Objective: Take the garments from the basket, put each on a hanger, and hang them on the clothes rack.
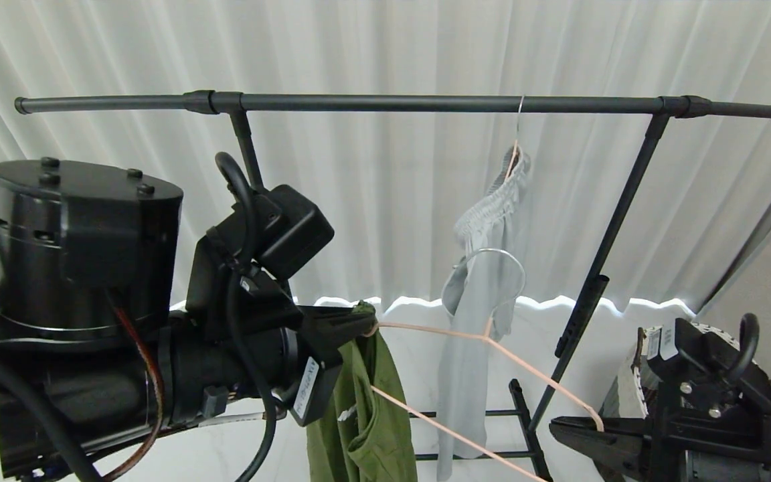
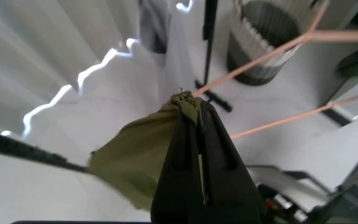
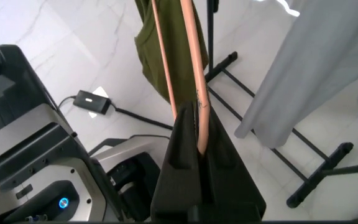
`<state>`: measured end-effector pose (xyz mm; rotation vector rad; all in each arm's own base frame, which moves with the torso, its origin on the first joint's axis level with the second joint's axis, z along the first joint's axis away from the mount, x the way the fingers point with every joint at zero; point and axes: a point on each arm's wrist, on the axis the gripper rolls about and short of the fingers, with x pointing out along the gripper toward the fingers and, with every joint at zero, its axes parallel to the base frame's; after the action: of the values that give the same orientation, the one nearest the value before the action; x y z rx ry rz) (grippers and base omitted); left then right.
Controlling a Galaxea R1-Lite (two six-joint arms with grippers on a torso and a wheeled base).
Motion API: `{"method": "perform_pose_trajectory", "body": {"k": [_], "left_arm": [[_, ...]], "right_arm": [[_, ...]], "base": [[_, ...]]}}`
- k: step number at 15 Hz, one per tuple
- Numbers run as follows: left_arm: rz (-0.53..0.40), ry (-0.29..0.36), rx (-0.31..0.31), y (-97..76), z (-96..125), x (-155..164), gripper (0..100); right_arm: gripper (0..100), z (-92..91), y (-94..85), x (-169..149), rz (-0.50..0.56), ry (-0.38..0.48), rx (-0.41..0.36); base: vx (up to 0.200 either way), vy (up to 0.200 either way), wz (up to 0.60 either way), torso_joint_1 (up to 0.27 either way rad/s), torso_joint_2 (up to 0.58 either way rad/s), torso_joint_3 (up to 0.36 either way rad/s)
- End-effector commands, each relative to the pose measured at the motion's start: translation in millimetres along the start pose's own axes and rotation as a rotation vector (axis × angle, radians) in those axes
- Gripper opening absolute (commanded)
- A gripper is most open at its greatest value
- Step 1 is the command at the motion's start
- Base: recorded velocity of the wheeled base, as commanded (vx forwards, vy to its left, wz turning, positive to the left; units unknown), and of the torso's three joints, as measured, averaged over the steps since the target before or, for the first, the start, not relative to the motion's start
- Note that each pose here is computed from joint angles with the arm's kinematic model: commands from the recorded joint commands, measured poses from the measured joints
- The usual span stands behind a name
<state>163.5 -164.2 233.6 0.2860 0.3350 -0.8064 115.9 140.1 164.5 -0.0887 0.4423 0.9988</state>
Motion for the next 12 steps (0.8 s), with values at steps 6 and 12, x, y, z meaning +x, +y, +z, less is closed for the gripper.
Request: {"method": "perform_pose_trajectory", "body": {"k": [6,12], "left_arm": [[-0.026,-0.048,-0.058,-5.8,13,-3,0],[0.014,-0.094,-0.134,-3.2,26,-8,0]], "right_arm": [[0,3.6,11.3,30,0.036,0.006,-0.026],[0,4.9,21.5,59,0.062,-0.001,-0.035]], "base": [[0.0,0.0,0.0,0.0,0.0,0.0],[0.0,0.0,0.0,0.0,0.0,0.0]]}}
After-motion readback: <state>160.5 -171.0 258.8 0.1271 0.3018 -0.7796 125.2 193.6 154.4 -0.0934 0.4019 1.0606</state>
